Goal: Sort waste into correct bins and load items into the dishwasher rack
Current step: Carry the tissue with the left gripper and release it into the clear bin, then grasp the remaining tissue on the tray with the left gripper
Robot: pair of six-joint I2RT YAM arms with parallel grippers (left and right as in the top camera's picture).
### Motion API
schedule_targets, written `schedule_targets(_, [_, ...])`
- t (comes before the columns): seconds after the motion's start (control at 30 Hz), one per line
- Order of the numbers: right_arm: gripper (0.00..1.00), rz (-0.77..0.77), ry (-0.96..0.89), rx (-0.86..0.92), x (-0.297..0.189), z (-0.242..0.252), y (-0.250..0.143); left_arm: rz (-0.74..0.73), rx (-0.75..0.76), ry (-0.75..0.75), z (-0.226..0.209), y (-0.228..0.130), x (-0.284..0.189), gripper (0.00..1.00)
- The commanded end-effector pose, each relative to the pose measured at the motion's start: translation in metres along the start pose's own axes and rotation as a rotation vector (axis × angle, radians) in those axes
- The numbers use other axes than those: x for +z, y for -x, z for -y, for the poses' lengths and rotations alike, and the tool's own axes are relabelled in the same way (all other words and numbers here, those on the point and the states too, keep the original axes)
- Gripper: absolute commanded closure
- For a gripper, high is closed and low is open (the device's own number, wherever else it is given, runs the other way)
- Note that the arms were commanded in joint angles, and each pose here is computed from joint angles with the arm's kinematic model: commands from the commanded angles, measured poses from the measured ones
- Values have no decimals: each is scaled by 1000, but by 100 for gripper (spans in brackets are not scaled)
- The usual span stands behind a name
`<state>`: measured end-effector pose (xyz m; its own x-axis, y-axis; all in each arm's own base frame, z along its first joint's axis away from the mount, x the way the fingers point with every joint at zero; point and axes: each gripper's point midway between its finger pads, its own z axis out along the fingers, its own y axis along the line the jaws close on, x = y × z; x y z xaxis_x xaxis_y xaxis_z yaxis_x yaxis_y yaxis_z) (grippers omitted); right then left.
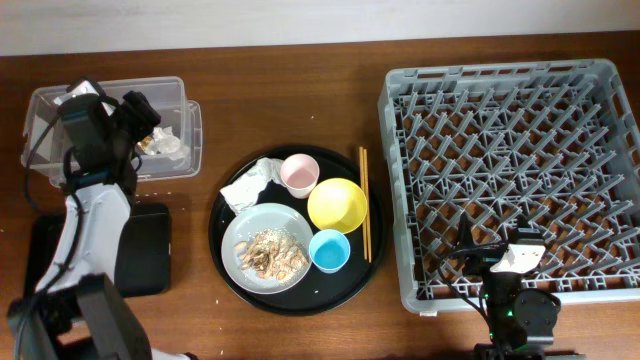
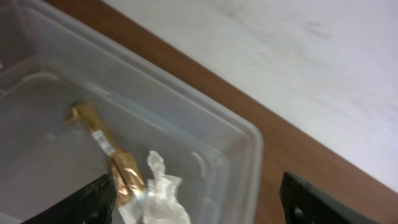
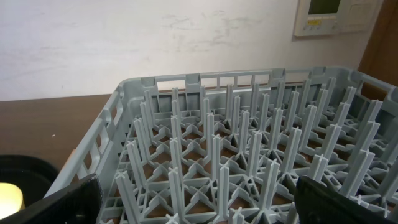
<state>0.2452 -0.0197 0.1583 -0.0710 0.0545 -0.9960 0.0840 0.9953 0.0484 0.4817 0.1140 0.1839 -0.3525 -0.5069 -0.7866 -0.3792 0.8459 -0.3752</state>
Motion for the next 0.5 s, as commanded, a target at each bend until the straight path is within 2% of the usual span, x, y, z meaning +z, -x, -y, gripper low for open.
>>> schedule_targets(0.0, [1,-4,-15,1,0,3,-3,-51,6,-269,57,12,-52,13])
schedule_targets(0.1, [1,-4,-15,1,0,3,-3,-266,69,-499,94,-34,-87,13])
schedule_targets(0.2, [1,-4,-15,1,0,3,-3,-455,232,-535,109,-100,-100,22])
schedule_targets(0.33, [1,-4,-15,1,0,3,-3,-523,478,-384,108,-148,-95,26])
schedule_targets(0.47, [1,-4,-15,1,0,3,-3,-577,556,-253,94,-178,-72,26])
